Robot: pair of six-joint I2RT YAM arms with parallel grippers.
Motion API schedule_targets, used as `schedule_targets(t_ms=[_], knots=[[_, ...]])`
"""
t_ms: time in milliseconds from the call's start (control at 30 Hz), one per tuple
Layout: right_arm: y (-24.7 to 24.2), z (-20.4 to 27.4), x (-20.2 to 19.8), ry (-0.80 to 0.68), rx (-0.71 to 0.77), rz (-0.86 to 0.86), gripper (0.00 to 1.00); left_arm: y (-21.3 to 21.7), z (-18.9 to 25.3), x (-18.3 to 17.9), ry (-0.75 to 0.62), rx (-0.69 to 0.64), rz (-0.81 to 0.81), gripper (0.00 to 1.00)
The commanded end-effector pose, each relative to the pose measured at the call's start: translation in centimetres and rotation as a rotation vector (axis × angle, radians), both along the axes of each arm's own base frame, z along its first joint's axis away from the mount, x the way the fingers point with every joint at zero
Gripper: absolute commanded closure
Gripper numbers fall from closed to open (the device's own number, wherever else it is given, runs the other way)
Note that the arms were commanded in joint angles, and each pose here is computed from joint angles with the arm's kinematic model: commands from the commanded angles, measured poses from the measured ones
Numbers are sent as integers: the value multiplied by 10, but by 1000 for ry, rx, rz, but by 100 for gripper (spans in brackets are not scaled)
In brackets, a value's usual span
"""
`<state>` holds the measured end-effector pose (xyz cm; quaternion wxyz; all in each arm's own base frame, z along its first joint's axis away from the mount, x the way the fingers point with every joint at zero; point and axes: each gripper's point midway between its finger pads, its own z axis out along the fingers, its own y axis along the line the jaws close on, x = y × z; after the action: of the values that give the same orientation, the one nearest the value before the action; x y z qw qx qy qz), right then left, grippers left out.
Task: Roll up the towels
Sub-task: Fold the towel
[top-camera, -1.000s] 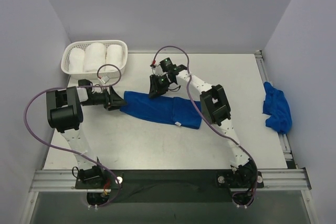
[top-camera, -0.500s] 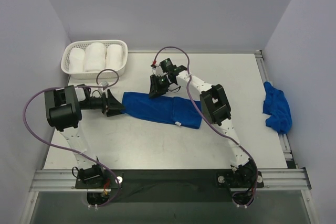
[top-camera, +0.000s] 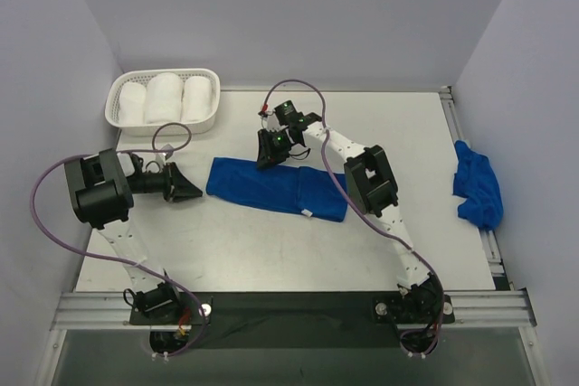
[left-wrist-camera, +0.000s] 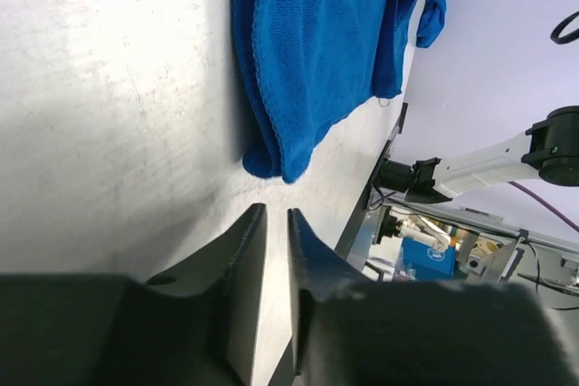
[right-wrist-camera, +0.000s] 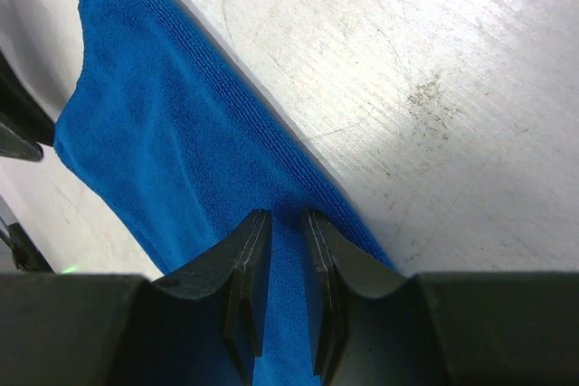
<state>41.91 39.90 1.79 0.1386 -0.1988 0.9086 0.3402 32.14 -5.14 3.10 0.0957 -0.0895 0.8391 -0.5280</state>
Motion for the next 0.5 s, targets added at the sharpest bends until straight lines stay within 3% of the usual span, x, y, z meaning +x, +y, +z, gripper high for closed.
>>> schedule_targets(t_ms=[0, 100, 167, 200, 233, 300, 333, 467], knots=[[-32, -32, -8, -2, -178, -15, 78, 8, 39, 7, -118, -2, -11, 76], [-34, -31, -10, 1, -182, -12, 78, 8, 44, 7, -144, 15, -19, 92], [-35, -31, -11, 1, -187, -12, 78, 11, 38, 4, -168, 66, -42, 91], [-36, -30, -11, -4, -189, -10, 78, 13, 35, 2, -181, 107, -59, 86], [-37, -29, -10, -12, -199, -10, 78, 11, 31, 0, -187, 144, -87, 75], [-41, -30, -9, -21, -217, -10, 78, 19, 19, -2, -220, 267, -135, 68], [-43, -29, -8, -31, -230, -8, 78, 16, 17, -3, -235, 297, -157, 56], [-50, -30, -7, -39, -255, -10, 78, 10, 4, -6, -281, 389, -202, 49]])
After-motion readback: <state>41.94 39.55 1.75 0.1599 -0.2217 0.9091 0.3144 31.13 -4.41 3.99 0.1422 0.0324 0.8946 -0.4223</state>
